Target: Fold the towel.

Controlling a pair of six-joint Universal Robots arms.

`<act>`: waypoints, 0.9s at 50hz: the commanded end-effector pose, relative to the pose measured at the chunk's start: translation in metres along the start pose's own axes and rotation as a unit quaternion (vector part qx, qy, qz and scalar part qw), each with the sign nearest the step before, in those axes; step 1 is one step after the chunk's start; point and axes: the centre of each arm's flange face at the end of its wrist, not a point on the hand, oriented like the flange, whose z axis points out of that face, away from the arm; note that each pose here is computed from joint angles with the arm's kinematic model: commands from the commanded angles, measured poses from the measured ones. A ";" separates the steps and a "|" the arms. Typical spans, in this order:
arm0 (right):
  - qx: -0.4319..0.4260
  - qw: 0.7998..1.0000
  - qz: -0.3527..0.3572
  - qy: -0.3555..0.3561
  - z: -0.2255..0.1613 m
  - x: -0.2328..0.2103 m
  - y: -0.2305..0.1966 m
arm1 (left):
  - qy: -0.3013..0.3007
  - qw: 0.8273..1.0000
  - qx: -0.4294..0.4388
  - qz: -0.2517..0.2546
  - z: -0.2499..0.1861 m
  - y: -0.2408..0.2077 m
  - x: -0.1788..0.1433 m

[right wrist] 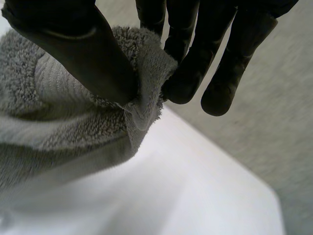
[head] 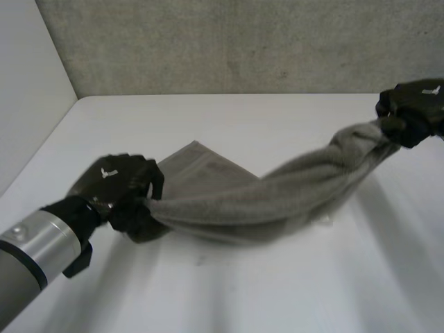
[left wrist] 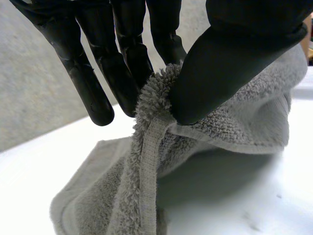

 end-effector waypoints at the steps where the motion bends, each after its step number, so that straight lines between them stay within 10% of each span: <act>1: -0.044 0.998 0.018 -0.043 0.015 -0.019 0.026 | 0.002 1.000 -0.031 -0.007 0.015 0.014 -0.004; 17: 0.066 0.996 -0.055 0.016 0.110 -0.026 -0.027 | -0.045 0.993 0.107 0.035 0.151 -0.050 -0.076; 29: 0.353 0.927 -0.025 0.129 0.093 0.011 -0.164 | -0.146 0.924 0.351 0.028 0.143 -0.205 -0.106; 45: 0.122 0.992 -0.026 -0.013 0.114 -0.036 -0.060 | -0.133 0.981 0.141 -0.031 0.155 -0.077 -0.093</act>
